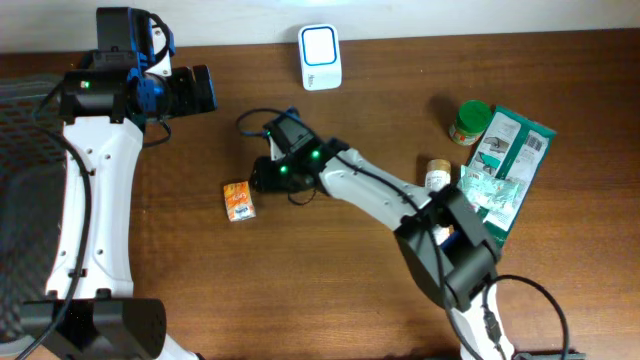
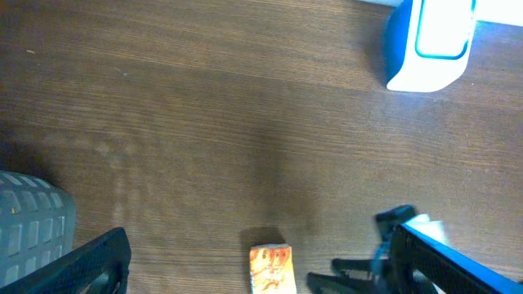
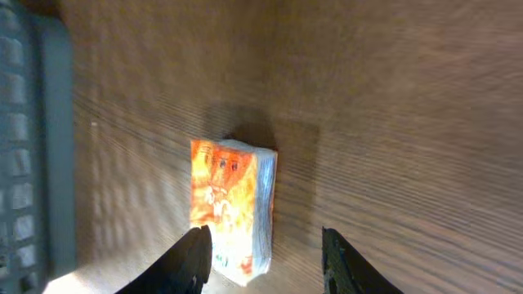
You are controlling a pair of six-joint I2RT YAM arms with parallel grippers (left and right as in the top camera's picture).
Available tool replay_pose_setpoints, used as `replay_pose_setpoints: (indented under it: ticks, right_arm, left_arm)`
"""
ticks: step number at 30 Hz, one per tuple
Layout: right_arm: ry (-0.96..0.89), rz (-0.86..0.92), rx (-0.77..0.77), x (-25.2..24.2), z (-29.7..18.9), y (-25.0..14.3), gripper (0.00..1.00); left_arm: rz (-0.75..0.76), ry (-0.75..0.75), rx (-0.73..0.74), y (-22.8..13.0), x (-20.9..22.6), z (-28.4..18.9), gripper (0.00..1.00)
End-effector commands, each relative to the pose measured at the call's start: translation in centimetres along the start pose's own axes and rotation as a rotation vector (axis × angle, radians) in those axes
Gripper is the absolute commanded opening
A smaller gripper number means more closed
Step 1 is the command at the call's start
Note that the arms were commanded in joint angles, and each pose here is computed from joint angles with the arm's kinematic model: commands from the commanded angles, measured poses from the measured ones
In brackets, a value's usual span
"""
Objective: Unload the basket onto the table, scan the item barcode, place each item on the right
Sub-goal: 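Reach the right gripper to the orange packet and grasp it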
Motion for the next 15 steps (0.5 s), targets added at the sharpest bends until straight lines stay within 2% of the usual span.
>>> replay_pose_setpoints:
  ticks: [1, 9, 15]
  right_arm:
    - [-0.013, -0.057, 0.023, 0.3, 2.5, -1.7, 0.41]
    - [-0.030, -0.063, 0.086, -0.1, 4.8, -4.1, 0.38]
    - [-0.020, -0.050, 0.103, -0.2, 5.1, -4.4, 0.10]
  left_arm:
    - [0.005, 0.003, -0.003, 0.1, 0.1, 0.0, 0.99]
    - [0.005, 0.003, -0.004, 0.1, 0.1, 0.0, 0.99]
    - [0.005, 0.003, -0.004, 0.1, 0.1, 0.0, 0.99]
Point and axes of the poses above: each gripper's point midway between its finger pads, its own z axis out along the fingers, its own x axis along the line the jaws close on, y = z × x, the point moved 1 cm from there along -z, back along the fingers, and after that the axes turned 3 degrees about -z, right-handed, at the moved point
